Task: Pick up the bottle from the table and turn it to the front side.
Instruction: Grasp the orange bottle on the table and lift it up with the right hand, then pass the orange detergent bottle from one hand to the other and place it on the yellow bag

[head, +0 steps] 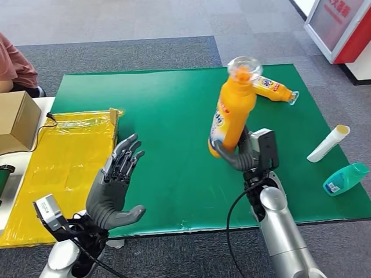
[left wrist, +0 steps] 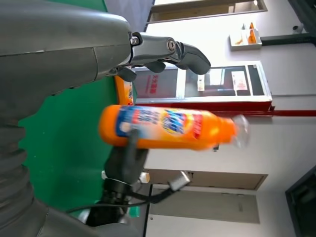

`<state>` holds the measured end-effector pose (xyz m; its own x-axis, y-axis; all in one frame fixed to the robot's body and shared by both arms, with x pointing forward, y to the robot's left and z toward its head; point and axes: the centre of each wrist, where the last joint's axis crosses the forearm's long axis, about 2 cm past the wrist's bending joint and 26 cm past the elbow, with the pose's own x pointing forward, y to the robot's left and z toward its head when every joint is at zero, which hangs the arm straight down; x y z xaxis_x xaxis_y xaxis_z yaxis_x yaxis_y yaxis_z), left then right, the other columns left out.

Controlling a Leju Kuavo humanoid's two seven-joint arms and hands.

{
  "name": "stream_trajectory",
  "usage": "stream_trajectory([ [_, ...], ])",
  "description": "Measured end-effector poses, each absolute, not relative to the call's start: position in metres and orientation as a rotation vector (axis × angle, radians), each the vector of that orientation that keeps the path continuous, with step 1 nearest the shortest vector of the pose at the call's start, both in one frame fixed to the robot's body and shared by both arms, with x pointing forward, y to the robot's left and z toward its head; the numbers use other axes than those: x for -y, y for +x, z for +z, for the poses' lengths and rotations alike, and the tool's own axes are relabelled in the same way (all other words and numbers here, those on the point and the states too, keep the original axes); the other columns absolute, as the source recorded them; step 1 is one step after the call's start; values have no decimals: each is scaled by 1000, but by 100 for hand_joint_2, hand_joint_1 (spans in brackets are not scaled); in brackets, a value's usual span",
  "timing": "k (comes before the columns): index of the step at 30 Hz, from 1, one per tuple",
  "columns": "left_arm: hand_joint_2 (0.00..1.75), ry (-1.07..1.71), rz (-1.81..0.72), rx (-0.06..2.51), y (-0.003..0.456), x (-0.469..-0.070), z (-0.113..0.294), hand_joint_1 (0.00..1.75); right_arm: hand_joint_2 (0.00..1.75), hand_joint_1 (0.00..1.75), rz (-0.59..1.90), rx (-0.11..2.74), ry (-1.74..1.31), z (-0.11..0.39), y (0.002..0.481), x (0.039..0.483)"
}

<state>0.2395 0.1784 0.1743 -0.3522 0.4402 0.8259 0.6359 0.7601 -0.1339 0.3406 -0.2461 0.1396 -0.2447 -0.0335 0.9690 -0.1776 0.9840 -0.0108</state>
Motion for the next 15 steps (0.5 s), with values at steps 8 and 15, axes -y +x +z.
stream_trajectory([
  [8,175,-777,-207,2014,239,-181,172,0,175,175,-71,1956,243,166,325,250],
  [15,175,-706,-155,2035,247,-186,177,0,175,175,-10,2102,65,172,304,232],
])
